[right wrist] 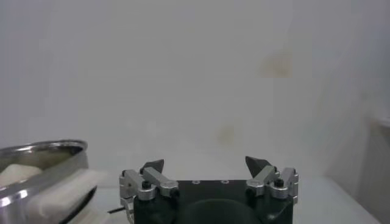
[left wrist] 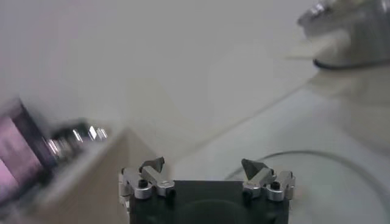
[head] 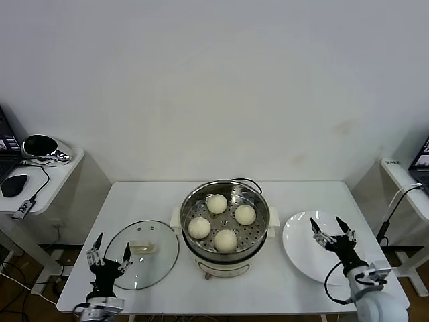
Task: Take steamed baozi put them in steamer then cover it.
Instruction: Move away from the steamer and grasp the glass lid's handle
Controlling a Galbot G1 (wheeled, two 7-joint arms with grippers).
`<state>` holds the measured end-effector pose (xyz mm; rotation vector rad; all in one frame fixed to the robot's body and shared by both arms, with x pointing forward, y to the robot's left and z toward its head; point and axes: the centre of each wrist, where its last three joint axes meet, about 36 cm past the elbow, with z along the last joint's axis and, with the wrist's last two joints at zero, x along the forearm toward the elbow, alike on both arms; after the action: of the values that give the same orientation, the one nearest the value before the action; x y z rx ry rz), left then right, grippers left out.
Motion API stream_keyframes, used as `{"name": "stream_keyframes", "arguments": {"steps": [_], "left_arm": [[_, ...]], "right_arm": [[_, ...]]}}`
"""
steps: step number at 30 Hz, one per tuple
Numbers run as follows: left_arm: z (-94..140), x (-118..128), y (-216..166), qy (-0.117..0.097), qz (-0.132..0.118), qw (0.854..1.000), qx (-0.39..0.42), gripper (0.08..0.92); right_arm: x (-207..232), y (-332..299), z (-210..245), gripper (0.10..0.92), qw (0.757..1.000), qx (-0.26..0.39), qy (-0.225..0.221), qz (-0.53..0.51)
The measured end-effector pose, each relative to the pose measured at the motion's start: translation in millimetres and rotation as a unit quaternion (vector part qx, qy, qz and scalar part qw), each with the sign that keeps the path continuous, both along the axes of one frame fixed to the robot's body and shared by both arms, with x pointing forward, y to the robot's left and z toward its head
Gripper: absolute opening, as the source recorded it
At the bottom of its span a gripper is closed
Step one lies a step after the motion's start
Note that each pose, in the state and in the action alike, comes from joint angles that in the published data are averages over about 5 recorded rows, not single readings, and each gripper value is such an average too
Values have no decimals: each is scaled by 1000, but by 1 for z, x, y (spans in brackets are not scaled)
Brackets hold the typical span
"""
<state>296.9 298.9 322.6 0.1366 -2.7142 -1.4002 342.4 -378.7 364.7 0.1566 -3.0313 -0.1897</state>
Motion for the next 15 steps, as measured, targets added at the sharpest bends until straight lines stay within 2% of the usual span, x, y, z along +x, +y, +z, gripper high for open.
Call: {"name": "stream_keyframes", "arguments": {"steps": [3,6,15], "left_arm": [[-14,5,1,-8,-20,996,84,823],[-24,9,4,-8,-38,988,147,823],[-41,7,11,27,-83,963,254,823]], "right_arm": [[-5,2,-4,823,1000,2,5,-3],[-10,4,-7,823,1000,3,9,-6],[-14,3,-13,823,1000,-1,16,-11]]}}
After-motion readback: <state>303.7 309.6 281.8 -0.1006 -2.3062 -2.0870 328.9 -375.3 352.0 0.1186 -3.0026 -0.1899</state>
